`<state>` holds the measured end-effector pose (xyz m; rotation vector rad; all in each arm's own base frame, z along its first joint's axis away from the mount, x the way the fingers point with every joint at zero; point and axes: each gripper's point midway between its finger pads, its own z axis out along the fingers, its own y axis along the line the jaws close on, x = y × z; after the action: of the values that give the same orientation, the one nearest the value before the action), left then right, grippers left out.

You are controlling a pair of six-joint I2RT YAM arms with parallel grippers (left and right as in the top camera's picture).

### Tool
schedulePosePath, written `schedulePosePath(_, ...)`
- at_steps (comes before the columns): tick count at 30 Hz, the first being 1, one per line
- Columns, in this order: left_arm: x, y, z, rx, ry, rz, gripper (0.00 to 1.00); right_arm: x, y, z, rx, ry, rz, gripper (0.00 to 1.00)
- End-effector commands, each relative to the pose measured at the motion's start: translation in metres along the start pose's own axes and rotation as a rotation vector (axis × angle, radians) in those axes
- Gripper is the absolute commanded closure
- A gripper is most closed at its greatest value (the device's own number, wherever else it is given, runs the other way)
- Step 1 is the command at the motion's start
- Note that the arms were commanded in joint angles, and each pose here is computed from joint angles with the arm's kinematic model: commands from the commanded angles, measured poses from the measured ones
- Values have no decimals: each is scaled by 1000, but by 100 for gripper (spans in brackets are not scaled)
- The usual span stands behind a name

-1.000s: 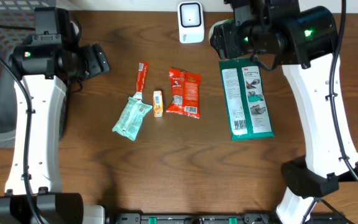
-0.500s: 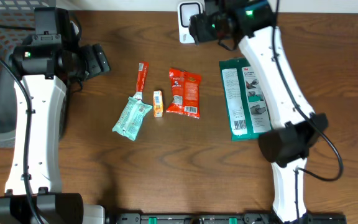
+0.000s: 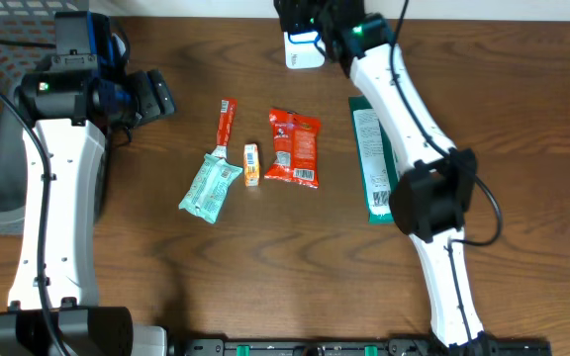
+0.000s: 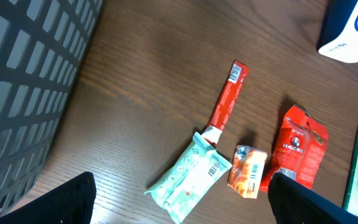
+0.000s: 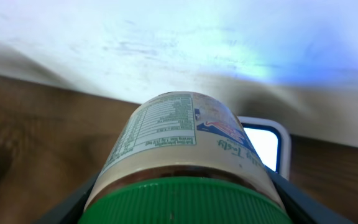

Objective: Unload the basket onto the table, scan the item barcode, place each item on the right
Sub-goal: 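Carry the jar with the right gripper toward the white barcode scanner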

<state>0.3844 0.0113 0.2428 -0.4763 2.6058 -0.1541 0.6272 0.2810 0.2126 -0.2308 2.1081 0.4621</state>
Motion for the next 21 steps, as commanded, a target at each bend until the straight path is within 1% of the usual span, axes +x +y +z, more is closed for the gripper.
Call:
schedulePosePath(1,-6,-2,-13,13,-36,13,12,7,-16,27,7,-39,71,98)
schedulePosePath(5,-6,-2,-13,13,-36,13,12,12,-31,54,-2,-113,136,97)
schedulePosePath(8,-6,-2,-13,13,-36,13,12,9,-35,63,-12,-164,140,95)
schedulePosePath(12,-6,-2,-13,13,-36,13,12,-8,-34,62,-31,-238,134,95)
schedulePosePath(16,-6,-2,-13,13,-36,13,12,-25,-33,56,-45,-312,127,99)
schedulePosePath(21,-6,-2,-13,13,-36,13,12,-27,-40,56,-1,-326,135,99)
